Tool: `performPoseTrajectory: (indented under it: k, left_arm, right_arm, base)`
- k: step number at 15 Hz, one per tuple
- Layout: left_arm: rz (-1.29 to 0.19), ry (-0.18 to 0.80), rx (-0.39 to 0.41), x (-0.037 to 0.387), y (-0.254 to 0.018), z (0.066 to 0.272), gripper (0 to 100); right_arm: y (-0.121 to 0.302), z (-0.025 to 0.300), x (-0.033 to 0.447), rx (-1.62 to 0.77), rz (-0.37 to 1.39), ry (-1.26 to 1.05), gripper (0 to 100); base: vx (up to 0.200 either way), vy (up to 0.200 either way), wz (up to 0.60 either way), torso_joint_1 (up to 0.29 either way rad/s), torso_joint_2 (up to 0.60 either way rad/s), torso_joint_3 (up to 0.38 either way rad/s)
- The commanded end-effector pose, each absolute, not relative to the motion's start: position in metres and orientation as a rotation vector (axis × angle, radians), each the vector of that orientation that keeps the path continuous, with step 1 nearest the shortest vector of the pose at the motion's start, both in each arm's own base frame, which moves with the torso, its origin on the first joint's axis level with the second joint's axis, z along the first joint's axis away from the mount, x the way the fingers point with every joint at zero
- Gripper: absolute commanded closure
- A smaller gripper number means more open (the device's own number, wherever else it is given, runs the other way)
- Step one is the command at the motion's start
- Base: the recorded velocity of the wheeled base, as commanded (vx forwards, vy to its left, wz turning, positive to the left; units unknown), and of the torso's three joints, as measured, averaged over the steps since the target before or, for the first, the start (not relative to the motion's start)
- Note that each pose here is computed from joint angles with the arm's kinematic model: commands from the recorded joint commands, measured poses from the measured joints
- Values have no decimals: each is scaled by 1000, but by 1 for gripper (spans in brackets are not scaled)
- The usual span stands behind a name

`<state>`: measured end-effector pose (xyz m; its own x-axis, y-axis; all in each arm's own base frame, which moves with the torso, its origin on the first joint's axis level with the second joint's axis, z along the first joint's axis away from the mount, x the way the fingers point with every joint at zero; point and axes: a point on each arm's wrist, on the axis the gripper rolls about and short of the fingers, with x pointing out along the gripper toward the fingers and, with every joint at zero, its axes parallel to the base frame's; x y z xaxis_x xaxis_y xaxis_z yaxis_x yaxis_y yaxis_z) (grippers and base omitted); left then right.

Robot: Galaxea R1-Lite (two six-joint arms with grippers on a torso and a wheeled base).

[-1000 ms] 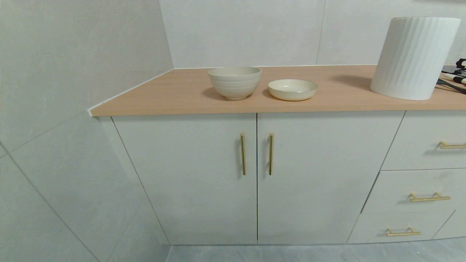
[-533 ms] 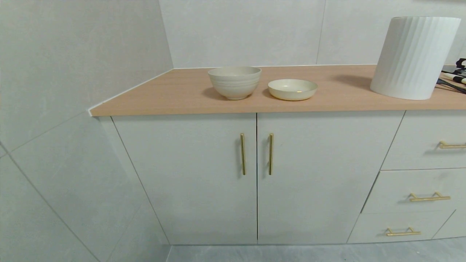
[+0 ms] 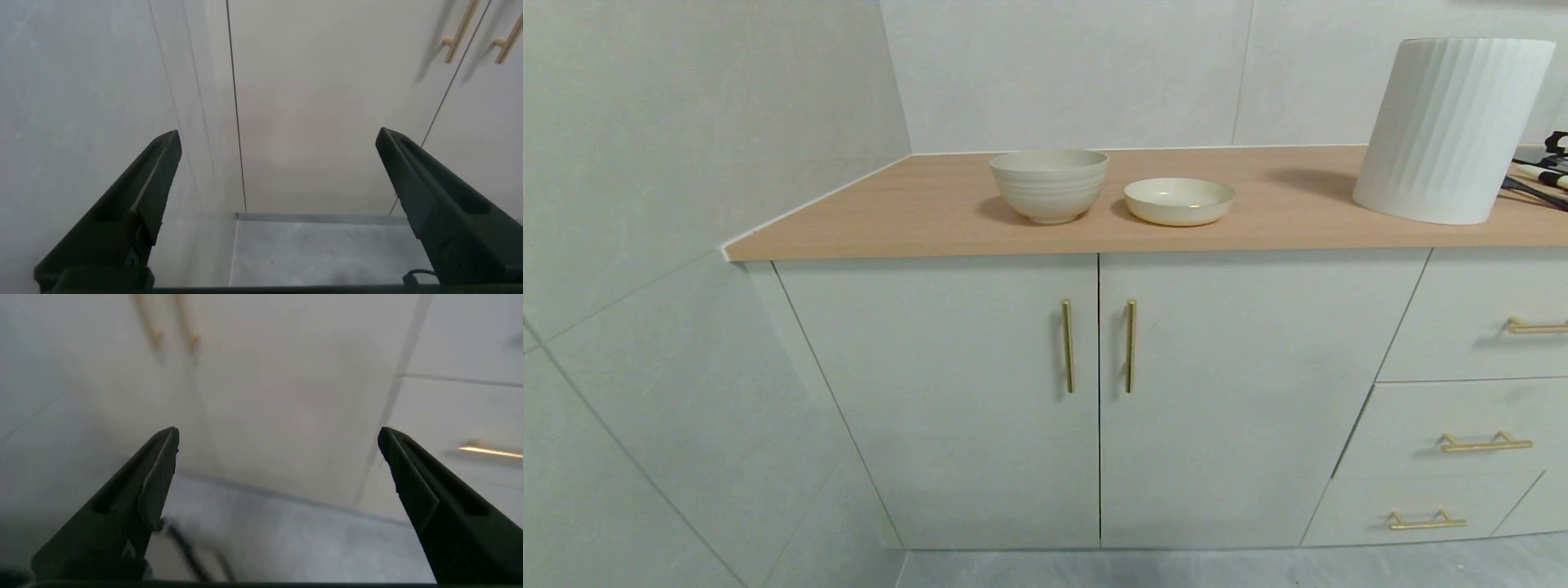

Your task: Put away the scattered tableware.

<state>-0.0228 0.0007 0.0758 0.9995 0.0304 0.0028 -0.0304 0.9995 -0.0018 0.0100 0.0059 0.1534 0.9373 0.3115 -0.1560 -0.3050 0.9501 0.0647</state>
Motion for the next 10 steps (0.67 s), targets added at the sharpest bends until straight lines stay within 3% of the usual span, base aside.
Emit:
performPoseTrajectory:
  k: [1,4,10]
  left_arm:
    - [31,-2,-3,-23,1,76,0]
    - [31,-2,-3,-23,1,76,0]
    - [32,-3,-3,-23,1,76,0]
  right_arm:
    - [14,172,59,54,377,352,0]
    - [21,175,107,56,367,462,0]
    - [67,155,189,20,527,478,0]
  base:
    - [0,0,0,0,0,0]
    - [0,0,0,0,0,0]
    - [0,0,0,0,0,0]
